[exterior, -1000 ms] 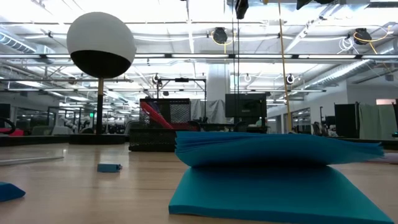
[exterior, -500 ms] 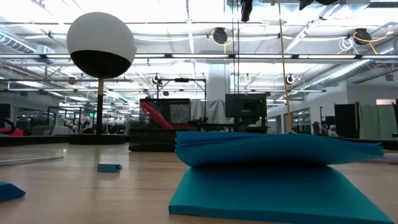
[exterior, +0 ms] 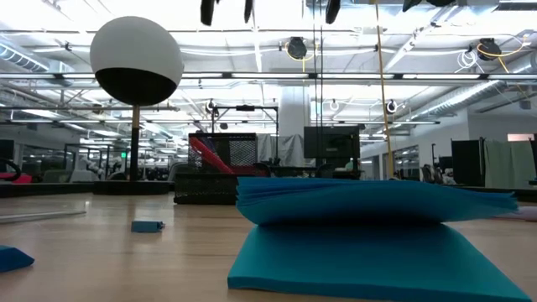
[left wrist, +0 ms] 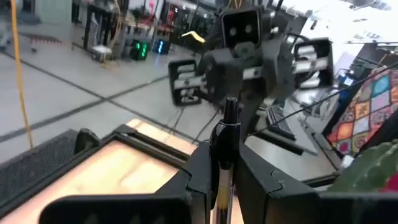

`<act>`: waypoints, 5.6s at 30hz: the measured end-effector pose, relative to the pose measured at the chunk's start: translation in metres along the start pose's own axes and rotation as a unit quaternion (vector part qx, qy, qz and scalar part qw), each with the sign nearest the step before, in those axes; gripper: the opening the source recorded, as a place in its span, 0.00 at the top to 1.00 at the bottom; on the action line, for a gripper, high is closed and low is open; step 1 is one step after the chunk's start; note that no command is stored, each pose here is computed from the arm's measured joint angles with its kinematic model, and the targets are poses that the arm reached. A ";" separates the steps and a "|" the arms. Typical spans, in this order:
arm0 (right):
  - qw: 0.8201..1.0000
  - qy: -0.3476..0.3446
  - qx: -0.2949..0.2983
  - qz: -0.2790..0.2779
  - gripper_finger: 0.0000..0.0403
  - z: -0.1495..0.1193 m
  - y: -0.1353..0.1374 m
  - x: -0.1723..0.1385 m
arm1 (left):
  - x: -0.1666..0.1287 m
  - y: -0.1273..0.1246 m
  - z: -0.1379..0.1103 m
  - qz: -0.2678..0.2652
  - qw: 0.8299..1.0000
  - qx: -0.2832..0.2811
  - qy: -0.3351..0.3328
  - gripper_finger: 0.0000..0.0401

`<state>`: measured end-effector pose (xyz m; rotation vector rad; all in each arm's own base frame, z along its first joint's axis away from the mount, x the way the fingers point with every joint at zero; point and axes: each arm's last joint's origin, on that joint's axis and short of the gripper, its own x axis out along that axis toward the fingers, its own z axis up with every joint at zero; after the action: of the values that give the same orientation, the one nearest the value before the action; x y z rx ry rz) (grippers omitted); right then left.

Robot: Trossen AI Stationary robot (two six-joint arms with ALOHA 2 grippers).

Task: Pick and place office supplies into organizer
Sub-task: Put the black pen into the desk organizer, then put the purple pen into the desk organizer

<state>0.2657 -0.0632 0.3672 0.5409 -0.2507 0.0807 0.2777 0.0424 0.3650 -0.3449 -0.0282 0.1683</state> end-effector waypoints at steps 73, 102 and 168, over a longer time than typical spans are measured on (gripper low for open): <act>0.997 0.035 0.068 -0.026 0.77 -0.019 0.012 0.004 | -0.018 0.066 -0.179 0.034 0.988 0.062 0.140 0.53; 0.986 0.153 0.064 -0.003 0.77 -0.019 0.046 -0.002 | 0.029 0.009 -0.083 -0.103 0.995 -0.008 0.010 0.53; 0.728 0.580 0.109 -0.348 0.77 -0.231 0.067 -0.096 | -0.004 -0.004 0.036 0.016 0.991 0.129 0.039 0.53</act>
<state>0.2129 0.1132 0.1845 0.6947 1.2261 -0.2961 0.2721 0.0502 0.4005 -0.0943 0.0758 0.1875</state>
